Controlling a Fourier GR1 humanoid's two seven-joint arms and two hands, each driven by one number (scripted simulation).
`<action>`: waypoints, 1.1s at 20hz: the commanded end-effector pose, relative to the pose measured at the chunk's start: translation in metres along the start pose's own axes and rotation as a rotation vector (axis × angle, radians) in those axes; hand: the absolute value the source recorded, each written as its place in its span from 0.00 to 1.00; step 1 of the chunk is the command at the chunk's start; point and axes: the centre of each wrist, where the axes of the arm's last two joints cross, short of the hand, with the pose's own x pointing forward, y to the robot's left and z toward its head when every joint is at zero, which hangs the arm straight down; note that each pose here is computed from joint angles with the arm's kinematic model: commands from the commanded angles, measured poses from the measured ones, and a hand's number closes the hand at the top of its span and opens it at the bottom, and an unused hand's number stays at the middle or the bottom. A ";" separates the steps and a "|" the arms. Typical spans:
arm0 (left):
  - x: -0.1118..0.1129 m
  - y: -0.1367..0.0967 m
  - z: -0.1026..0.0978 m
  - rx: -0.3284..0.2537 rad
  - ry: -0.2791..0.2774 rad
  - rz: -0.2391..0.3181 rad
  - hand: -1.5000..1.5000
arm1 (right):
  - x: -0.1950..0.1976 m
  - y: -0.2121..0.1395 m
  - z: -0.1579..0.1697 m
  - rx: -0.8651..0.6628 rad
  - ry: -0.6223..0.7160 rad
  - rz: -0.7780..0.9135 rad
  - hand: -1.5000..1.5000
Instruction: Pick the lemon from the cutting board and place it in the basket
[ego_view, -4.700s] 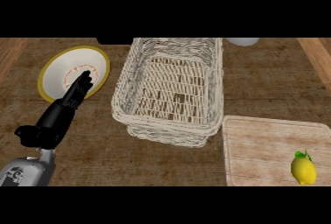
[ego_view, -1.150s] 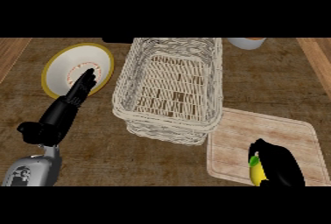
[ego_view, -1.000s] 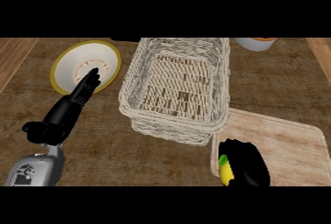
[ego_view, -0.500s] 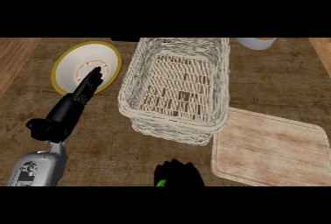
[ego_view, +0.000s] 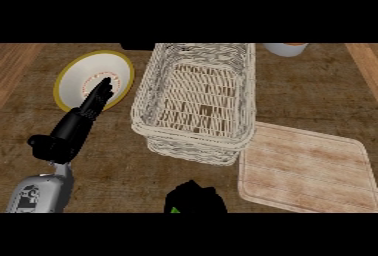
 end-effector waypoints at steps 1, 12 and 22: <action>0.001 0.002 0.003 0.002 0.000 -0.014 0.50 | 0.052 -0.025 -0.001 -0.075 0.058 -0.245 1.00; 0.000 -0.003 -0.002 -0.007 -0.010 -0.008 0.50 | 0.075 -0.055 -0.053 -0.252 0.140 -0.124 1.00; -0.002 -0.004 0.000 -0.013 -0.005 0.000 0.50 | 0.102 -0.101 -0.135 -0.473 0.244 -0.143 1.00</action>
